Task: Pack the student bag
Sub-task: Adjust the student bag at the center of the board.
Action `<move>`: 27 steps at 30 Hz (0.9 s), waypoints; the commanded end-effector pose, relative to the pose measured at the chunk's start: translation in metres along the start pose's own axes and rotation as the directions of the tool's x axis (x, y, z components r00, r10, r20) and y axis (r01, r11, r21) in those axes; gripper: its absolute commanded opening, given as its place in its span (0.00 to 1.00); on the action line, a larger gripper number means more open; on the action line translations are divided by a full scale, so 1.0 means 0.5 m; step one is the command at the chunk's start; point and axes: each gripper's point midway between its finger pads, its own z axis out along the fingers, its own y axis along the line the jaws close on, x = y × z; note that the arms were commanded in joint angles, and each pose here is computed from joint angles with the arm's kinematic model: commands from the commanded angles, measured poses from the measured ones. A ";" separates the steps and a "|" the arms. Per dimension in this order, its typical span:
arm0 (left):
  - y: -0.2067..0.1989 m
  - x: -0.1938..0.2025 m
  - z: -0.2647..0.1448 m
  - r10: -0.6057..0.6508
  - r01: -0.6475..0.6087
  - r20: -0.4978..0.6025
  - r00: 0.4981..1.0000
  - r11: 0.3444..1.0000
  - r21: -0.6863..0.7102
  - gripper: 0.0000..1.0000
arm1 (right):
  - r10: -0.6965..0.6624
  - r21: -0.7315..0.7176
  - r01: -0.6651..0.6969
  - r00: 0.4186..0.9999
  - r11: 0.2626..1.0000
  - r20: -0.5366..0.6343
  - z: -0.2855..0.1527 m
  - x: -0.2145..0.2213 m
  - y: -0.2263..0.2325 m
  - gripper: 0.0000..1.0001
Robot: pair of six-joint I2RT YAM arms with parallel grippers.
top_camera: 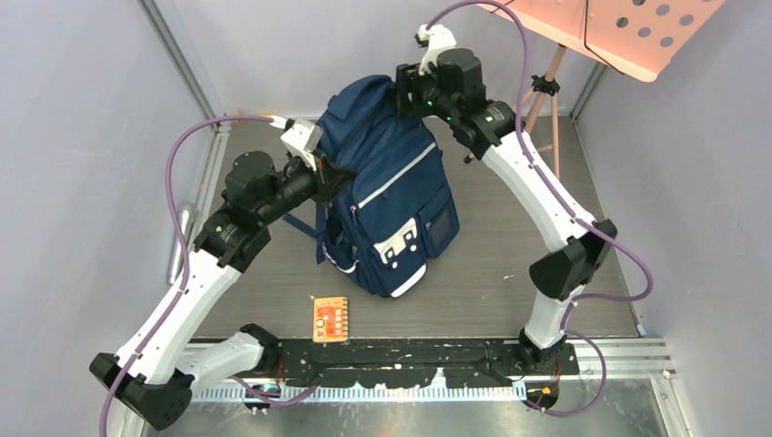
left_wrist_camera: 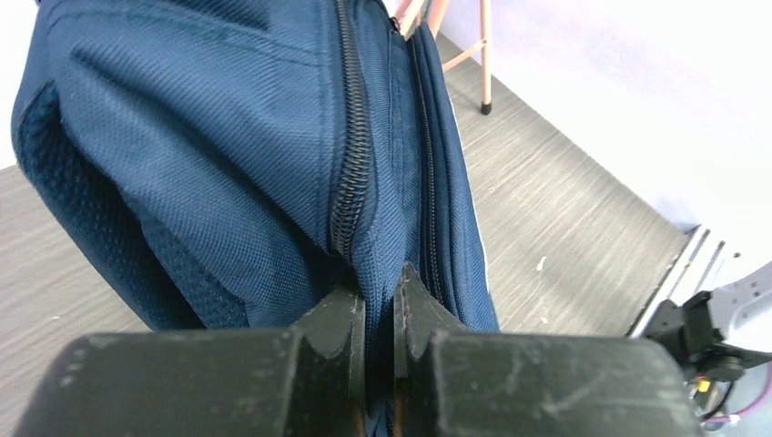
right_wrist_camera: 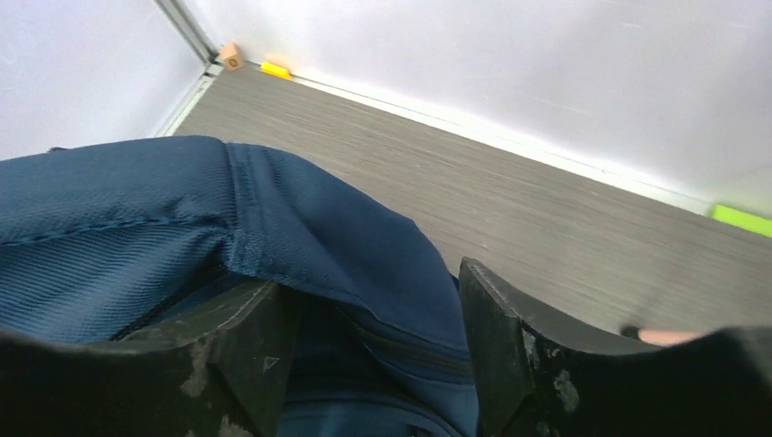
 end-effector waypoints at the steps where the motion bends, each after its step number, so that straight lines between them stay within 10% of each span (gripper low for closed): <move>1: -0.065 -0.130 -0.006 -0.064 0.035 0.220 0.973 0.990 0.133 0.00 | 0.092 0.062 -0.098 0.990 0.993 0.106 -0.132 -0.080 -0.042 0.70; 13: -0.039 -0.084 0.048 -0.140 0.133 0.174 0.975 0.990 0.052 0.00 | 0.588 -0.214 -0.575 0.809 0.790 -0.004 -0.370 0.033 0.117 0.63; 27: -0.030 -0.041 0.053 -0.098 0.093 0.143 0.985 0.995 0.042 0.00 | 0.483 -0.270 -0.491 0.870 0.828 -0.099 -0.423 0.200 0.397 0.48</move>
